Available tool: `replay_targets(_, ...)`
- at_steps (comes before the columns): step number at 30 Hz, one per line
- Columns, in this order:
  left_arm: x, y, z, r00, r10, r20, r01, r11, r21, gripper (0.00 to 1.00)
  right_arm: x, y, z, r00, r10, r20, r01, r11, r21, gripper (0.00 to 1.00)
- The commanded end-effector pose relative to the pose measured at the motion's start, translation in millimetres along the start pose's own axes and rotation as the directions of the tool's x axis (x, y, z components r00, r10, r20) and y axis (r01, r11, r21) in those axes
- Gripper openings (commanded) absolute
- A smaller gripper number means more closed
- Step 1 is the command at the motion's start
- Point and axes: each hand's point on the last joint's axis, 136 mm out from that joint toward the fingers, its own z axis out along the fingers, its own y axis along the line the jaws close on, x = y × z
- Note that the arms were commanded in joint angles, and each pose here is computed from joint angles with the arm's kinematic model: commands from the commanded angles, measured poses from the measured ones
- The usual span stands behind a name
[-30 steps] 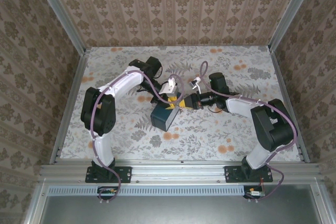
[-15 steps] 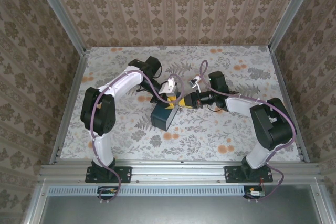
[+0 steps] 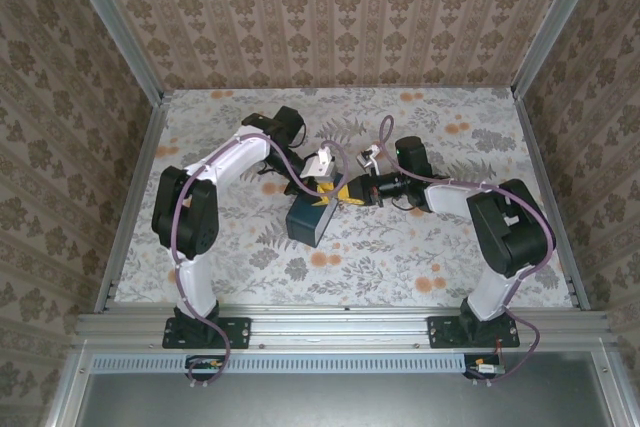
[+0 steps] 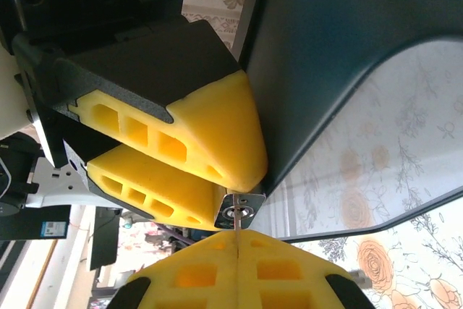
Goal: Unlock the padlock with the key
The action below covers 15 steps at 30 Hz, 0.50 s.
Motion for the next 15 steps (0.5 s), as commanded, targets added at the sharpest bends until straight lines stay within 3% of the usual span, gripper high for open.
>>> replay_targets(1, -26, -8, -1, 0.995, 0.040, 0.089, -0.041, 0.999, 0.013, 0.21, -8, 7, 15, 1.000, -0.018, -0.007, 0.018, 0.999, -0.030, 0.00)
replay_targets(7, -30, -5, -5, 0.990, 0.034, 0.140, -0.035, 0.999, 0.004, 0.20, -4, -6, 18, 1.000, 0.002, -0.009, -0.002, 1.000, 0.000, 0.00)
replay_targets(11, -29, -8, -3, 0.991, 0.027, 0.130, -0.030, 0.999, 0.023, 0.20, -13, 14, 21, 0.999, -0.048, 0.015, 0.048, 0.997, -0.054, 0.00)
replay_targets(15, -30, -7, -4, 0.991, 0.023, 0.135, -0.026, 0.999, 0.024, 0.20, -11, 13, 24, 0.997, -0.073, 0.006, 0.073, 0.997, -0.018, 0.00)
